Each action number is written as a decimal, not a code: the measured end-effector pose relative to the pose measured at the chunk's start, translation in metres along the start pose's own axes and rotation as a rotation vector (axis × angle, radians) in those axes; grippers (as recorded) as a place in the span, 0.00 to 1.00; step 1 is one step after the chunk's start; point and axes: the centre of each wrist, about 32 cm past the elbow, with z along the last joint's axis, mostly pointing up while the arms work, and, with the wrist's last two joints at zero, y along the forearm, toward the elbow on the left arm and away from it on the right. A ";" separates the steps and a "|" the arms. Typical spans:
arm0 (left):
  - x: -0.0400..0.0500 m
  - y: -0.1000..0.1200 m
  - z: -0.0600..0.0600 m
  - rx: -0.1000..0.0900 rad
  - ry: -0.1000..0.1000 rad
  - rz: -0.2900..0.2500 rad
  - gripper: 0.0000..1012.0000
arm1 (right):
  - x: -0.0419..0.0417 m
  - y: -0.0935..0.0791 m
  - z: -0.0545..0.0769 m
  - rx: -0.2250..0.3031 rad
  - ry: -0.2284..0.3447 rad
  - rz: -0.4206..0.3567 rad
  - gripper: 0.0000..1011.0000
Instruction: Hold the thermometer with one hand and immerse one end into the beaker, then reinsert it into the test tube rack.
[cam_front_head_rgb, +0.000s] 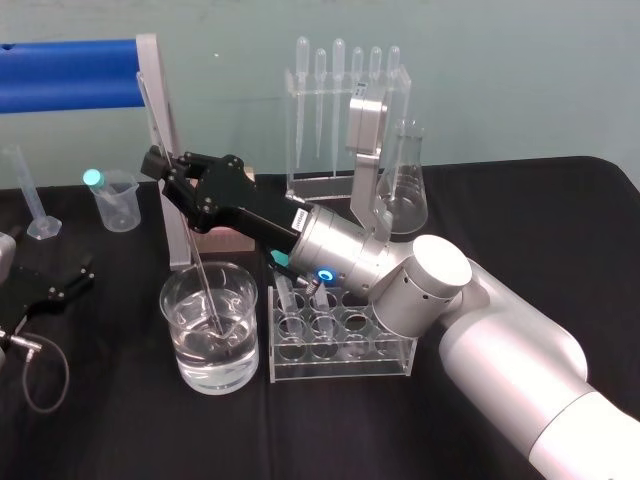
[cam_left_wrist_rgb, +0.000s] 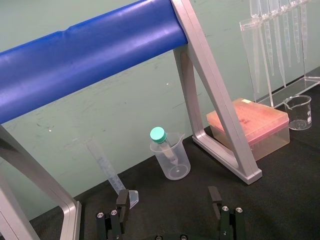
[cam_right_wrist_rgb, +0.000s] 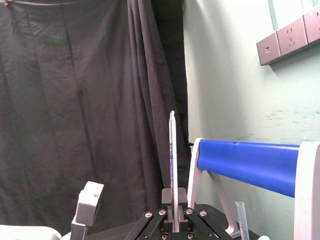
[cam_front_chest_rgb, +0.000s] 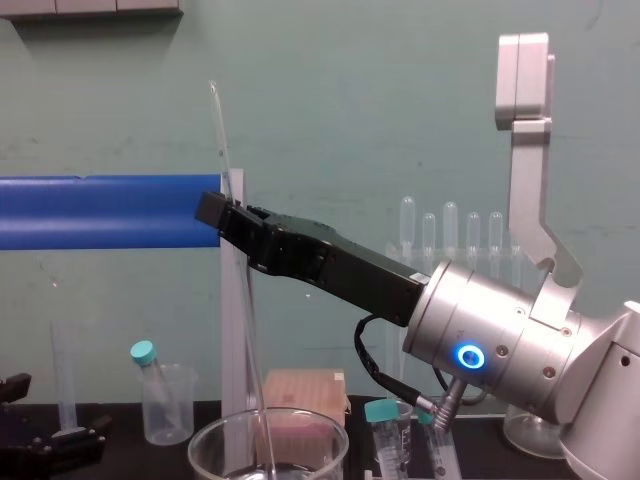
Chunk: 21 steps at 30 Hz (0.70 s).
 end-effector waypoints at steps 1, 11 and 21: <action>0.0000 0.000 0.000 0.000 0.000 0.000 1.00 | 0.0000 0.000 0.000 0.000 0.000 0.000 0.06; 0.0000 0.000 0.000 0.000 0.000 0.000 1.00 | 0.0000 0.000 0.000 0.000 0.000 0.000 0.06; 0.0000 0.000 0.000 0.000 0.000 0.000 1.00 | 0.0000 0.000 0.000 0.000 0.000 0.000 0.06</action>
